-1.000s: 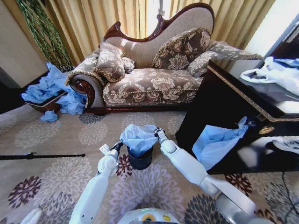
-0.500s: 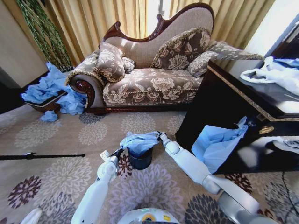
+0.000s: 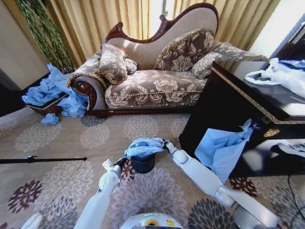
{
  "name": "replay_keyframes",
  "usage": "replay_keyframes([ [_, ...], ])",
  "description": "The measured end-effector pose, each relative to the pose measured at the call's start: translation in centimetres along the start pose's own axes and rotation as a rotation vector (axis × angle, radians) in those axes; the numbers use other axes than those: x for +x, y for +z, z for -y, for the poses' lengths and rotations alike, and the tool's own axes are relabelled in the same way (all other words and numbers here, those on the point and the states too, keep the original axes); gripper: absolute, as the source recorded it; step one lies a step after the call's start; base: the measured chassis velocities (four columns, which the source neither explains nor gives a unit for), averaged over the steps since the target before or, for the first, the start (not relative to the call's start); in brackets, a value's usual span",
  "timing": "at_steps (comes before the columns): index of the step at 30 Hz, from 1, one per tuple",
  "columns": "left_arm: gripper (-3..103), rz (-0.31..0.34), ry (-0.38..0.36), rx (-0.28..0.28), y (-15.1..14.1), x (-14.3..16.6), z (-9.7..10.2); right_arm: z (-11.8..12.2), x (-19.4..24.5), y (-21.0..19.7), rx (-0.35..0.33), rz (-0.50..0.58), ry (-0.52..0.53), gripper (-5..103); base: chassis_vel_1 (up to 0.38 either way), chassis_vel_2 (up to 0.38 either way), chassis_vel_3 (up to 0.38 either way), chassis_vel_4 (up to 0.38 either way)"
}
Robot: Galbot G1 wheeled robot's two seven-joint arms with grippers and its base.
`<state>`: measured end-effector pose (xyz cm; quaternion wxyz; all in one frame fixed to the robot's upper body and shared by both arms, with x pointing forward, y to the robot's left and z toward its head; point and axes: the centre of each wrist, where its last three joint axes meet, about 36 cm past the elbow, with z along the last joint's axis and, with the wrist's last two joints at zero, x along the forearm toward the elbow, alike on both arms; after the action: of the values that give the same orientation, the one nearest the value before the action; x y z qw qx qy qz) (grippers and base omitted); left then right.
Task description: Place a garbage bag over the trash bin.
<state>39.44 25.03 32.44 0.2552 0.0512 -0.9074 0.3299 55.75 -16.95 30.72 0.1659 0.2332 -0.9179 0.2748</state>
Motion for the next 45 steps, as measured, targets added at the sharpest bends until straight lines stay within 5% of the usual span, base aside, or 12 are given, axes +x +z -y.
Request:
replay_keyframes([
  [23,0,-0.004,0.078,-0.115,1.8,1.6,0.6,-3.0,3.4,2.8,-0.093,0.014,0.041,0,0.000,0.000,0.000,0.000],
  [45,0,-0.026,0.033,-0.149,3.8,0.8,-1.7,-6.8,4.5,5.6,-0.099,0.048,0.049,0,0.000,0.000,0.000,0.000],
])
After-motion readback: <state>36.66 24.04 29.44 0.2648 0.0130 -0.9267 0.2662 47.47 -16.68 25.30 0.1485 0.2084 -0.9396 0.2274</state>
